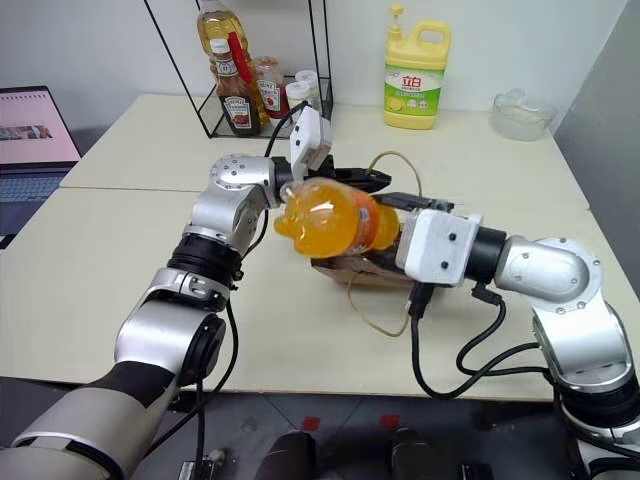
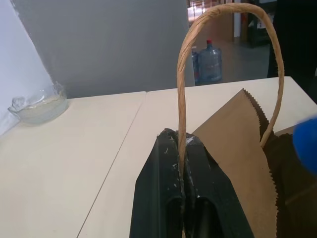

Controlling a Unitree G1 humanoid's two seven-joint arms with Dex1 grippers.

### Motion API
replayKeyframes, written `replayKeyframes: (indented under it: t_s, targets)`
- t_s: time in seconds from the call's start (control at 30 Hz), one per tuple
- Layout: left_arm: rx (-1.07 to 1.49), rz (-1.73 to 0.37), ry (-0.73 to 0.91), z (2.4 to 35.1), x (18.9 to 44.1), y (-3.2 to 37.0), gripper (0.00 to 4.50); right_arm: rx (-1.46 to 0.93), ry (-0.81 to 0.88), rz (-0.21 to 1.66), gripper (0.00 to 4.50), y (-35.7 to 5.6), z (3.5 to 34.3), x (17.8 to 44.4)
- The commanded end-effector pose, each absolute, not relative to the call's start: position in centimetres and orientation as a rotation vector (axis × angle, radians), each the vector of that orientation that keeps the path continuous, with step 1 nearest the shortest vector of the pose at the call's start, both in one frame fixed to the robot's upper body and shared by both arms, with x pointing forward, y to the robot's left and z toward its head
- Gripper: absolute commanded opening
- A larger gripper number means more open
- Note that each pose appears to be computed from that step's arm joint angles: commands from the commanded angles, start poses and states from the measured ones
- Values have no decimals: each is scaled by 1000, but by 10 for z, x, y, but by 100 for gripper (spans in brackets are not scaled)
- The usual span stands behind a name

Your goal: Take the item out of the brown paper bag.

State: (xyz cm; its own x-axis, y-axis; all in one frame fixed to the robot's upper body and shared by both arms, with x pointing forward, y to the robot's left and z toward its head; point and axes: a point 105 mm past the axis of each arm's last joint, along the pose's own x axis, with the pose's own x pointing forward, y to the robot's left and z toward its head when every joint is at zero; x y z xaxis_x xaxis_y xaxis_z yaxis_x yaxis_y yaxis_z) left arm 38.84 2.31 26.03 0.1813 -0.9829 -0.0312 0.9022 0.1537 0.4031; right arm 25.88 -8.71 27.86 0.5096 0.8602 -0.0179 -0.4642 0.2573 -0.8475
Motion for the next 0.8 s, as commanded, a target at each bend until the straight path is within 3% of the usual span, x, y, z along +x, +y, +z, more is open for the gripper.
replayKeyframes:
  t_s: [0.03,0.27,0.4,0.63,0.8]
  targets:
    - [389,-1348,-327,277,389,22,0,-1013,-621,836,241,-103,305,247]
    - [391,-1340,-330,275,391,22,0,-1100,-560,677,241,-147,313,256]
    - [391,-1341,-334,274,390,22,0,-1149,-458,570,241,-187,301,263]
    - [396,-1351,-341,272,387,22,0,-1227,-106,450,241,-263,241,285]
    - [394,-1347,-342,272,387,23,0,-1265,73,429,241,-285,207,298]
